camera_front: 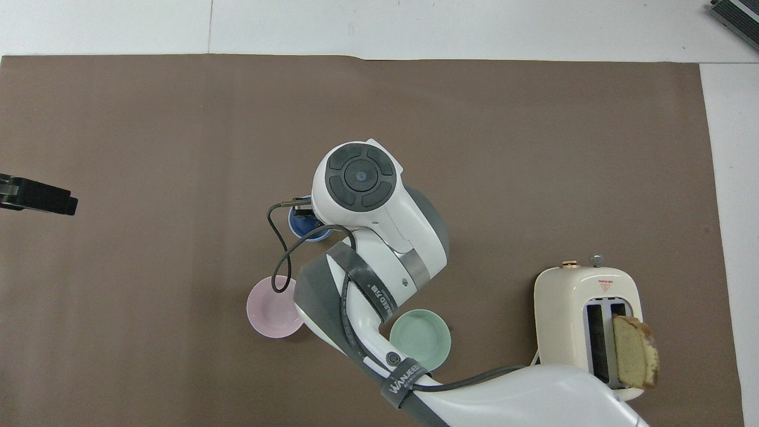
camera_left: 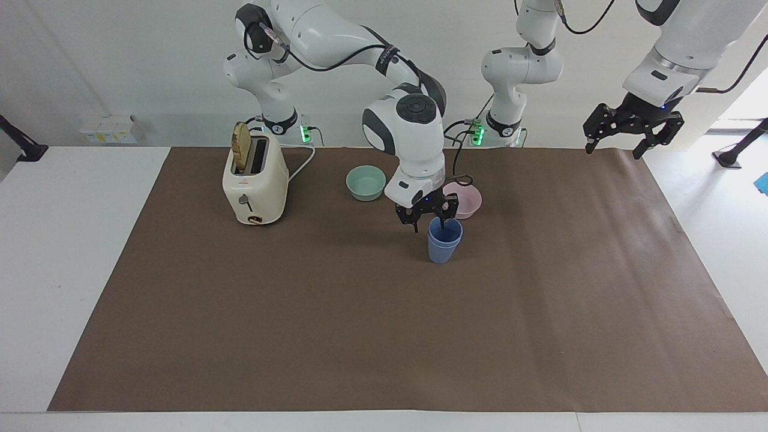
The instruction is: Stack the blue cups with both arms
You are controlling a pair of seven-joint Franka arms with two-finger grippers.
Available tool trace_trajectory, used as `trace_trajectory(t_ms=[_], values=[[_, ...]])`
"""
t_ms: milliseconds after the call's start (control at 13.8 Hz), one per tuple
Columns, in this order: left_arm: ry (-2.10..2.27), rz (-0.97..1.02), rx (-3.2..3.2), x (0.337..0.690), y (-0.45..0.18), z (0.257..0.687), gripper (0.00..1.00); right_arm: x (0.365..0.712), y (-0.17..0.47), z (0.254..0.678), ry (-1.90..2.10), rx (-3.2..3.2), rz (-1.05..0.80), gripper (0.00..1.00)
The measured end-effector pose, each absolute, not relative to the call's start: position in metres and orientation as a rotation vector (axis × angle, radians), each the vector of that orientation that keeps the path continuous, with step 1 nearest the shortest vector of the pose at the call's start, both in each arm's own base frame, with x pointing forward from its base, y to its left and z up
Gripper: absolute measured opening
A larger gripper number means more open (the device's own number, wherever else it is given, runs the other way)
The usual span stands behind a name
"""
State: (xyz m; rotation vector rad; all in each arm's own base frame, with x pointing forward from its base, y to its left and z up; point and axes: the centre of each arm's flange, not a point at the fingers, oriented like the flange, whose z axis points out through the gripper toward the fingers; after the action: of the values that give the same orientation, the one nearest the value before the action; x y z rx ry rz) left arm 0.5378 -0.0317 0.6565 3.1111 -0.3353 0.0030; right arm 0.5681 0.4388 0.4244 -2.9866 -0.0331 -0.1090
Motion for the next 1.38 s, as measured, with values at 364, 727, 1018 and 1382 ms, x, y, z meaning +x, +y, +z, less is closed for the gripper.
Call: trace_trajectory(t_ms=[364, 727, 1018, 1382], values=[[-0.335, 0.003, 3.111, 0.538, -0.032, 0.657, 1.00, 0.589, 0.405, 0.430, -0.034, -3.072, -0.180, 1.00], [-0.335, 0.003, 3.111, 0.538, -0.032, 0.657, 1.00, 0.617, 0.304, 0.496, -0.158, -3.150, -0.150, 1.00], [-0.335, 0.003, 3.111, 0.538, -0.032, 0.657, 1.00, 0.616, 0.244, 0.537, -0.185, -3.183, -0.099, 1.00], [-0.335, 0.002, 3.111, 0.538, -0.032, 0.656, 1.00, 0.616, 0.153, 0.584, -0.166, -3.202, -0.092, 1.00]])
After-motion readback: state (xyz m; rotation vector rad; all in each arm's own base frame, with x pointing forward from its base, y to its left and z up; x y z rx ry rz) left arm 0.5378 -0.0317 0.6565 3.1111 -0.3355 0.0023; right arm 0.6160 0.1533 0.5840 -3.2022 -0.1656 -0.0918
